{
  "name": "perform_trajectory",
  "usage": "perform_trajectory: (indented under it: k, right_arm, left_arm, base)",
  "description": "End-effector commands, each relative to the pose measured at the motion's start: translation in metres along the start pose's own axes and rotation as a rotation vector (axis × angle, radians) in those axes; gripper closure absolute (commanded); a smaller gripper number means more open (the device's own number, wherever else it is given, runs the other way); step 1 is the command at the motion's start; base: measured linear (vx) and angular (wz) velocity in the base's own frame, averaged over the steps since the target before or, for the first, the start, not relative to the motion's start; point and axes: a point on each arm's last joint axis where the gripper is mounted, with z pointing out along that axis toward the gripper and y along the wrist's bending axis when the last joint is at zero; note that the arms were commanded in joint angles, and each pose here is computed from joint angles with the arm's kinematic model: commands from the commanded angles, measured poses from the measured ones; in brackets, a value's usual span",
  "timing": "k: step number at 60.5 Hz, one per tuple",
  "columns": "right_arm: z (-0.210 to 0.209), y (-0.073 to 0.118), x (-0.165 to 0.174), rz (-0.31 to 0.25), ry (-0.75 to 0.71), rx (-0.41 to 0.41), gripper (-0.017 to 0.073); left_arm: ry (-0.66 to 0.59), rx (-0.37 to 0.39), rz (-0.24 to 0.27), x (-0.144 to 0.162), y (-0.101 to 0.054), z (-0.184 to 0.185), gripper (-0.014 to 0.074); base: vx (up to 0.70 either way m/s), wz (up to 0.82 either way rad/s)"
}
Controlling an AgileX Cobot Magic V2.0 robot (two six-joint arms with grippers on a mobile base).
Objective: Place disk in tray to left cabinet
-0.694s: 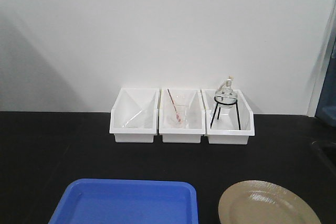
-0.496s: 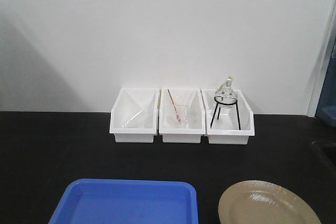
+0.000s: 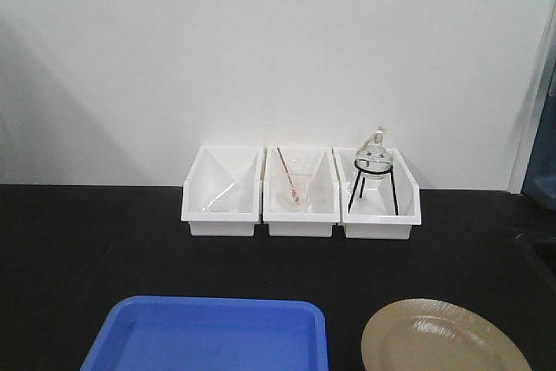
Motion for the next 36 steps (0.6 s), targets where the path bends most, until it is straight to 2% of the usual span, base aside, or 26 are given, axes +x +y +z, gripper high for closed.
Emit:
perform_trajectory:
  k: [1, 14, 19, 36]
  right_arm:
    - [0.001, 0.000, -0.001, -0.016, -0.071, -0.006, 0.0568]
    - [0.001, 0.001, -0.002, -0.017, -0.083, -0.007, 0.0568]
    - [0.000, 0.001, -0.007, -0.015, -0.143, -0.015, 0.0568]
    - [-0.006, 0.004, -0.030, -0.008, -0.399, -0.045, 0.0568]
  left_arm:
    - [-0.053, 0.002, 0.000, -0.002, 0.000, 0.002, 0.0600]
    - [-0.066, 0.002, 0.003, -0.003, 0.000, 0.002, 0.0600]
    - [-0.094, 0.002, 0.002, -0.006, 0.000, 0.002, 0.0600]
    - [-0.317, 0.007, -0.005, -0.026, -0.001, -0.003, 0.0600]
  base:
    - [0.00, 0.00]
    - [0.00, 0.00]
    - [0.00, 0.00]
    - [0.00, 0.00]
